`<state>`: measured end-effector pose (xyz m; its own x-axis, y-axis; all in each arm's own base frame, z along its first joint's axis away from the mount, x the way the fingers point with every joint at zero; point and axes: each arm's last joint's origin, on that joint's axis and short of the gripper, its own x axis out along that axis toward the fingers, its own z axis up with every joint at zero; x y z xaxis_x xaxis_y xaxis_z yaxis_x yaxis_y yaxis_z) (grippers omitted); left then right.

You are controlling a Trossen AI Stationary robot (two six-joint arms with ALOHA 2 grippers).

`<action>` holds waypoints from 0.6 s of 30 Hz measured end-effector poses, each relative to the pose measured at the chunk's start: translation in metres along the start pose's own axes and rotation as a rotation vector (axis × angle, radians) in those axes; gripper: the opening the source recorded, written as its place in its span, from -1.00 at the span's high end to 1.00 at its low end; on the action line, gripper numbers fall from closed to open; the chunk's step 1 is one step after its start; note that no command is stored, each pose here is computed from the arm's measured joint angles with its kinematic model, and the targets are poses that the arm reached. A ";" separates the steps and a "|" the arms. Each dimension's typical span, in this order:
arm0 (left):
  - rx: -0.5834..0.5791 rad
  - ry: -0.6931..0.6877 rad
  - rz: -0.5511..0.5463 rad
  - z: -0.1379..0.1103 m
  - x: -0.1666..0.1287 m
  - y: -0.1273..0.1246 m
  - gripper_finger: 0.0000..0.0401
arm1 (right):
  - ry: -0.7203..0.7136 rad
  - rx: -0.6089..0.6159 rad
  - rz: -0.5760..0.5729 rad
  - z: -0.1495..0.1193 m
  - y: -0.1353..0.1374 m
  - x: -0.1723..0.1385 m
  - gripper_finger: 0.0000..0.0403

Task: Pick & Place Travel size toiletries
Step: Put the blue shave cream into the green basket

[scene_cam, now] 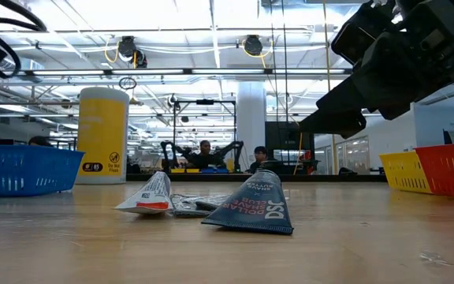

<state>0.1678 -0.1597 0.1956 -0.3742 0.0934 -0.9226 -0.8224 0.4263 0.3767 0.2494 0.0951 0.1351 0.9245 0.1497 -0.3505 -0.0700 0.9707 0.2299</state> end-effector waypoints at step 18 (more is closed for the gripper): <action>0.125 -0.288 -0.241 0.025 -0.035 0.006 -0.16 | 0.001 0.000 0.003 0.000 0.000 0.000 -0.27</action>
<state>0.1868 -0.1375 0.2283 -0.0261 0.2185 -0.9755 -0.8068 0.5715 0.1496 0.2493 0.0953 0.1351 0.9239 0.1530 -0.3507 -0.0732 0.9703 0.2306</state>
